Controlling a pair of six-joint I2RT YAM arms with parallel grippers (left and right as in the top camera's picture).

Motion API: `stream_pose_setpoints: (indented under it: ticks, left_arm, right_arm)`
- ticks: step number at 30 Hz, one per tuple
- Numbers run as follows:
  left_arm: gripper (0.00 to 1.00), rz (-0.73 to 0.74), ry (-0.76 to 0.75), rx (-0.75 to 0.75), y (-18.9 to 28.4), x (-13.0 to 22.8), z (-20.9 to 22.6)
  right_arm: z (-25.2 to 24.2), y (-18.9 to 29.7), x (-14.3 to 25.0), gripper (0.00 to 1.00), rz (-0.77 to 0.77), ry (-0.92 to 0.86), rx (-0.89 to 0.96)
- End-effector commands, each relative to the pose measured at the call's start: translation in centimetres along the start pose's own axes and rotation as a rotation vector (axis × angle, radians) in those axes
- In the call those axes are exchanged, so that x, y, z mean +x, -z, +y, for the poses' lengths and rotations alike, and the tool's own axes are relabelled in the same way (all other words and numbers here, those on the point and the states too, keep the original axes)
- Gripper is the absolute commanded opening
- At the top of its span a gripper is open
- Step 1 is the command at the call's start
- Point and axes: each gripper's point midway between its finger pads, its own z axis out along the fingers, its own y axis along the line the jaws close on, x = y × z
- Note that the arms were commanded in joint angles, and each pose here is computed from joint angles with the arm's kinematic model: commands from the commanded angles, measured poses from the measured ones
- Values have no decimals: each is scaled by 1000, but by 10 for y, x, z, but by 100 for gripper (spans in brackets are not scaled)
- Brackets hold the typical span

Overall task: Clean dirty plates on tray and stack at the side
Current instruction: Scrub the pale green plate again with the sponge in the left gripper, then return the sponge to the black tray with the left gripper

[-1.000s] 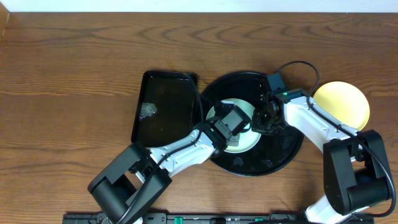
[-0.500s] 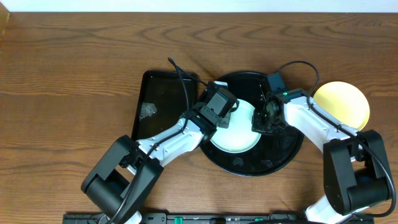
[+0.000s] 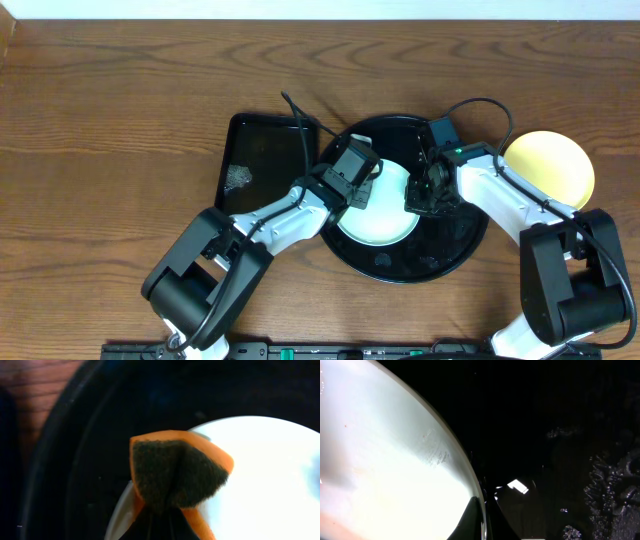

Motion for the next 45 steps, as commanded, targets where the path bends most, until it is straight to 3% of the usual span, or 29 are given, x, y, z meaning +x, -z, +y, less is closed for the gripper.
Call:
stream_pose_setpoints:
  ticks: [1, 6, 12, 18, 20, 22, 24, 27, 31, 35, 38, 45]
  left_arm:
    - [8, -26, 38, -97, -5, -12, 29]
    - [8, 81, 162, -95, -1, 10, 37]
    - [8, 176, 198, 151, 33, 13, -1]
    - [8, 136, 218, 90, 82, -1, 21]
    - [8, 115, 232, 22, 92, -4, 40]
    - [8, 99, 251, -36, 99, -7, 58]
    - [8, 92, 271, -74, 101, -9, 73]
    - [8, 89, 310, -121, 101, -9, 94]
    - [8, 83, 355, -149, 101, -12, 113]
    - [7, 82, 378, -163, 102, -12, 123]
    - [8, 87, 377, -164, 102, -11, 123]
    - [8, 109, 376, -172, 103, -5, 124]
  right_arm:
    - [-5, -6, 9, 1, 28, 4, 28]
    - [-6, -5, 11, 1, 37, 5, 31]
    - [-9, -5, 9, 1, 31, -25, 36]
    - [-15, -4, 6, 2, 30, -47, 37]
    - [-15, -4, 3, 9, 20, -50, 31]
    - [-14, -4, 1, 28, 12, -49, 26]
    - [-12, -4, -1, 32, 3, -46, 19]
    - [-8, -4, -3, 30, -3, -42, 3]
    - [-4, -7, -2, 18, 0, -33, -4]
    - [1, -17, 3, 16, 40, -29, -27]
    - [3, -26, 5, 1, 61, -31, -33]
    - [13, -11, -22, 1, -45, -7, -108]
